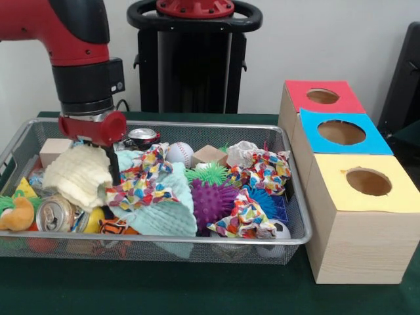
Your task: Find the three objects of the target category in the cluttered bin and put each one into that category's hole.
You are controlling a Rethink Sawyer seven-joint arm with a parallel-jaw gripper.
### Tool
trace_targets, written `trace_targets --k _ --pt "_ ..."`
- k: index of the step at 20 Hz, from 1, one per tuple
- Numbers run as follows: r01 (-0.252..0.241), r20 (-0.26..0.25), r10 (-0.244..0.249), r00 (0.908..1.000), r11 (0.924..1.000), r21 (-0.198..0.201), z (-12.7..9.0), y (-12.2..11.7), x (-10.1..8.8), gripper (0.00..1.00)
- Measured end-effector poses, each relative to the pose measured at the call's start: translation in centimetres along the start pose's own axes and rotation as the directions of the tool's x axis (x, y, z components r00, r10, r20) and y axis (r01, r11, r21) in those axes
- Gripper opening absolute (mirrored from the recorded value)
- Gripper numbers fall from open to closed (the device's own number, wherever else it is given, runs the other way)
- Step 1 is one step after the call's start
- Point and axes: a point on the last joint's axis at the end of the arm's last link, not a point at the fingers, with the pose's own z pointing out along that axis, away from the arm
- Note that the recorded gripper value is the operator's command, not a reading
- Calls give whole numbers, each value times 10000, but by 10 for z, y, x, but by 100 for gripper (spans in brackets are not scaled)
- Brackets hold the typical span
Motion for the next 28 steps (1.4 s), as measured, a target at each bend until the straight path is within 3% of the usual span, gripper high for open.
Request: trace_targets --k 6,16,28 --pt "439 9 -439 9990 9988 -198 -11 24 7 100" --pt "1066 -84 -1066 9943 9943 -91 -57 54 16 100" --pt "1273 70 -1274 9918 9916 214 -87 57 18 100"
